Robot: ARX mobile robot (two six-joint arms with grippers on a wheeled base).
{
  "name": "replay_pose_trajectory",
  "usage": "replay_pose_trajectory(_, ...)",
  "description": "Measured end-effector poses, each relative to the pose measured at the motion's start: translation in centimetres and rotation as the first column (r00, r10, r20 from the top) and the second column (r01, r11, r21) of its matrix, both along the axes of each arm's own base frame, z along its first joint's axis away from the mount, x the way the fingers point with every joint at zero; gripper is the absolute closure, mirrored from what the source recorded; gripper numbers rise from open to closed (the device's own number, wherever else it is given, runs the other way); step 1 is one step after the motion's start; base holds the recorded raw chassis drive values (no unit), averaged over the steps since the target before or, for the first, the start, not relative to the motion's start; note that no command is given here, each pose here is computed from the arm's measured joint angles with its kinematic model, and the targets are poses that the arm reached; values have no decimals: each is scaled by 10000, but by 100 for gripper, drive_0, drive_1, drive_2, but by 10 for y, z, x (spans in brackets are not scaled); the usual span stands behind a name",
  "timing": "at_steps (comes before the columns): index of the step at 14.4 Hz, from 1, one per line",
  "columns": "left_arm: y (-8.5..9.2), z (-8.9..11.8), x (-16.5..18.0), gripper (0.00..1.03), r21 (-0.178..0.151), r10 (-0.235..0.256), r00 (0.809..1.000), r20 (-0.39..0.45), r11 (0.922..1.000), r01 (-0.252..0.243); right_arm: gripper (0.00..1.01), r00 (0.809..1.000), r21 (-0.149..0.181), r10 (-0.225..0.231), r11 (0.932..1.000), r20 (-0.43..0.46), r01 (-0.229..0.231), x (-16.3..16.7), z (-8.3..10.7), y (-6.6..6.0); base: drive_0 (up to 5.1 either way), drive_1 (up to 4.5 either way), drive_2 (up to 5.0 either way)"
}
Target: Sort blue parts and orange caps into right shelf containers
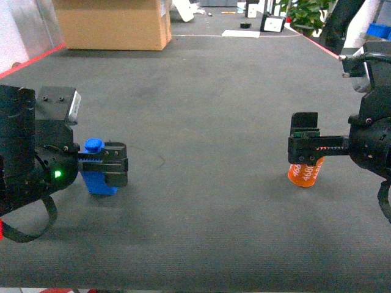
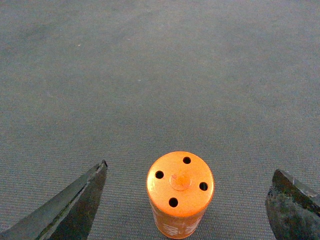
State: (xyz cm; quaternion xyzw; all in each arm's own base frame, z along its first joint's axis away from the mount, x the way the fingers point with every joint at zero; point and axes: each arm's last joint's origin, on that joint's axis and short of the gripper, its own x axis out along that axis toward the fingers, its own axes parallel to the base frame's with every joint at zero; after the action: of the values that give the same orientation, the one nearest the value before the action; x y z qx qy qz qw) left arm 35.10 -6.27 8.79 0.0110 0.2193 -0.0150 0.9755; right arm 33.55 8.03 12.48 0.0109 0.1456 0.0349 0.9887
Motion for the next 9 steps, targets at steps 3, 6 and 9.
replay_pose_trajectory(3, 1, -5, 6, 5, 30, 48, 9999, -139, 10000, -48, 3, 9999, -12, -5, 10000, -105, 4, 3, -4, 1, 0, 0, 0)
replay_pose_trajectory(6, 2, -14, 9, 5, 74, 86, 9992, -397, 9999, -83, 3, 9988, -110, -23, 9999, -484, 18, 9, -15, 2, 0, 0, 0)
replay_pose_trajectory(9, 0, -13, 17, 5, -153, 93, 9994, -335, 9998, -98, 3, 9924, 65, -404, 9991, -1158, 414, 33, -37, 7, 0, 0, 0)
